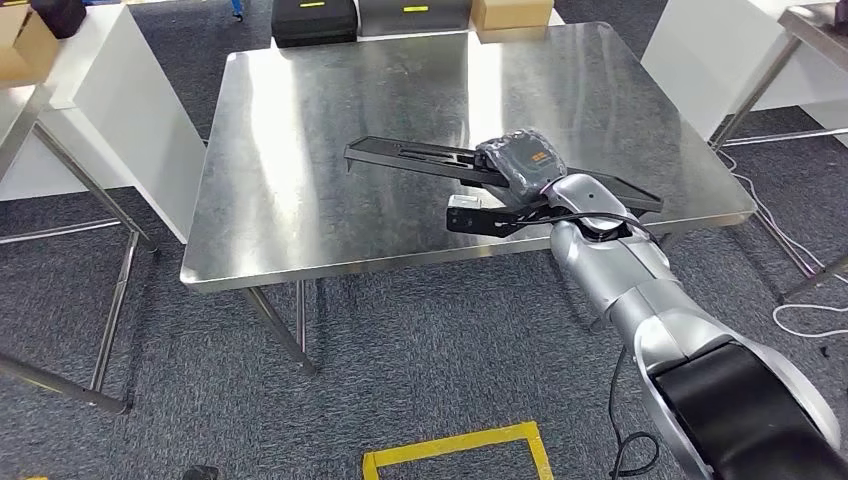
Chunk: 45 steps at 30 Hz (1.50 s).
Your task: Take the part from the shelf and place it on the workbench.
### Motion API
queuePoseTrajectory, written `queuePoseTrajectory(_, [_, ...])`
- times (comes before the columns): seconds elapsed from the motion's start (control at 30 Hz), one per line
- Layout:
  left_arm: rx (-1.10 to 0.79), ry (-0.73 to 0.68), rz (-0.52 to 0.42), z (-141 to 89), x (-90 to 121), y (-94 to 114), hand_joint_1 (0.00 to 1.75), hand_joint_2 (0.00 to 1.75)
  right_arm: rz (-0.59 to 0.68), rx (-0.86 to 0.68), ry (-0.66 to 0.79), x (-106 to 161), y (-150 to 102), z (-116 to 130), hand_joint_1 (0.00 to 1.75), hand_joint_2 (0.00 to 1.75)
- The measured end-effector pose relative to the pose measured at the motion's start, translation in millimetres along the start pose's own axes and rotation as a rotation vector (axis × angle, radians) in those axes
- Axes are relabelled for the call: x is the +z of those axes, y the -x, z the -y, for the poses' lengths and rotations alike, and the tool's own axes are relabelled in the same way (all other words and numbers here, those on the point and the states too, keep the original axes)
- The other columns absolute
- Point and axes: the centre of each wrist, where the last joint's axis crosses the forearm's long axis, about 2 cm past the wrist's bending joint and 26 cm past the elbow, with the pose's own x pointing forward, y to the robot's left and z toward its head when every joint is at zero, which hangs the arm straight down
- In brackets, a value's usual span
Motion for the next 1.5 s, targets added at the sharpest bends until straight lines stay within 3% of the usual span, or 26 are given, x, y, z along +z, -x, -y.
queuePoseTrajectory(0.27, [-0.003, 0.004, -0.013, -1, 2, 3, 0.0, 1.75, -0.008, -0.002, -0.007, 0, 0, -2, 1.75, 1.75])
queuePoseTrajectory(0.67, [0.024, 0.055, -0.126, -4, -4, -1, 0.0, 1.75, -0.062, 0.022, 0.006, 3, 12, 2, 1.75, 1.75])
queuePoseTrajectory(1.1, [0.062, 0.129, -0.149, -4, -5, -1, 0.0, 1.75, -0.084, 0.035, -0.021, 12, 24, -3, 1.75, 1.75])
queuePoseTrajectory(1.5, [0.068, 0.121, -0.158, -7, -4, 2, 0.0, 1.75, -0.074, 0.034, -0.025, 10, 19, -5, 1.75, 1.75])
